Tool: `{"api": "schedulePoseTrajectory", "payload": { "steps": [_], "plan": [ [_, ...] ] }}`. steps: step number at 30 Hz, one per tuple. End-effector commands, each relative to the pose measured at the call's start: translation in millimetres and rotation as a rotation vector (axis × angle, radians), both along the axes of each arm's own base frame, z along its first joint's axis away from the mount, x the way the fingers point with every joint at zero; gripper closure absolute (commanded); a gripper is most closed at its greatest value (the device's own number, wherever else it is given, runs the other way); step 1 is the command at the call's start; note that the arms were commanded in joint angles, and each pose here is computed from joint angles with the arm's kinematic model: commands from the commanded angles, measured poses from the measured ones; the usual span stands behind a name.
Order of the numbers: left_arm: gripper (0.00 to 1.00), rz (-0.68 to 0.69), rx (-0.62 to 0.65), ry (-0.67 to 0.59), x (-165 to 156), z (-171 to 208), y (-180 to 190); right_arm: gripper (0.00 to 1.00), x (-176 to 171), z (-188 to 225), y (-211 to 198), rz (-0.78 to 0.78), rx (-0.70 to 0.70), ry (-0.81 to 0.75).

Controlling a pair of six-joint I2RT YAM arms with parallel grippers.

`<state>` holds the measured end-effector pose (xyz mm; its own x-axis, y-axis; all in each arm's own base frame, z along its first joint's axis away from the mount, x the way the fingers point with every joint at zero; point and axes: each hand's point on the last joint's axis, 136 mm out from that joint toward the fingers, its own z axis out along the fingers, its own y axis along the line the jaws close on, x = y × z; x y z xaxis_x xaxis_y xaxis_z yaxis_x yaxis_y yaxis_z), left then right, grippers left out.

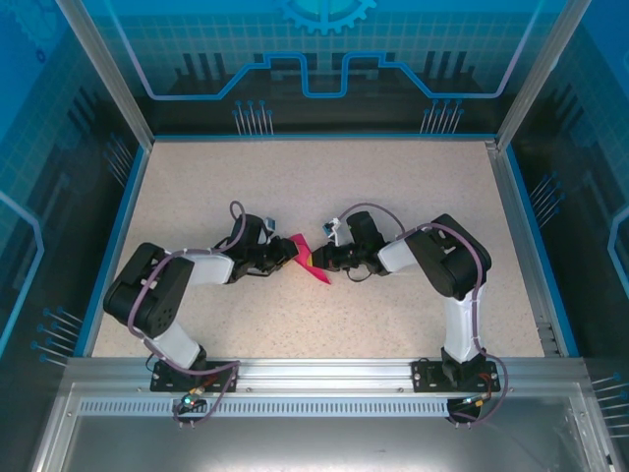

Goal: Fold a paper plane with a square sheet of paper (pick it up from the middle)
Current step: Fold the wing for the fifth time at the center of the table.

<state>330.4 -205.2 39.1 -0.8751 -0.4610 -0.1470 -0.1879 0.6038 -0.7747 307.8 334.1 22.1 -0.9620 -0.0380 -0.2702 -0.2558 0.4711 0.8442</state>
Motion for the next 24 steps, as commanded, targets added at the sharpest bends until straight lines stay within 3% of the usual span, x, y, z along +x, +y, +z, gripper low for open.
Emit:
{"api": "schedulePoseTrajectory", "payload": {
  "steps": [1,24],
  "plan": [
    [0.76,-0.040,0.000,-0.031,1,-1,-6,0.92,4,-23,-14,-0.047,-0.050,0.076],
    [0.79,-0.037,0.047,0.018,5,-16,-4,0.92,-1,-31,-19,-0.030,-0.088,0.095]
  ]
}}
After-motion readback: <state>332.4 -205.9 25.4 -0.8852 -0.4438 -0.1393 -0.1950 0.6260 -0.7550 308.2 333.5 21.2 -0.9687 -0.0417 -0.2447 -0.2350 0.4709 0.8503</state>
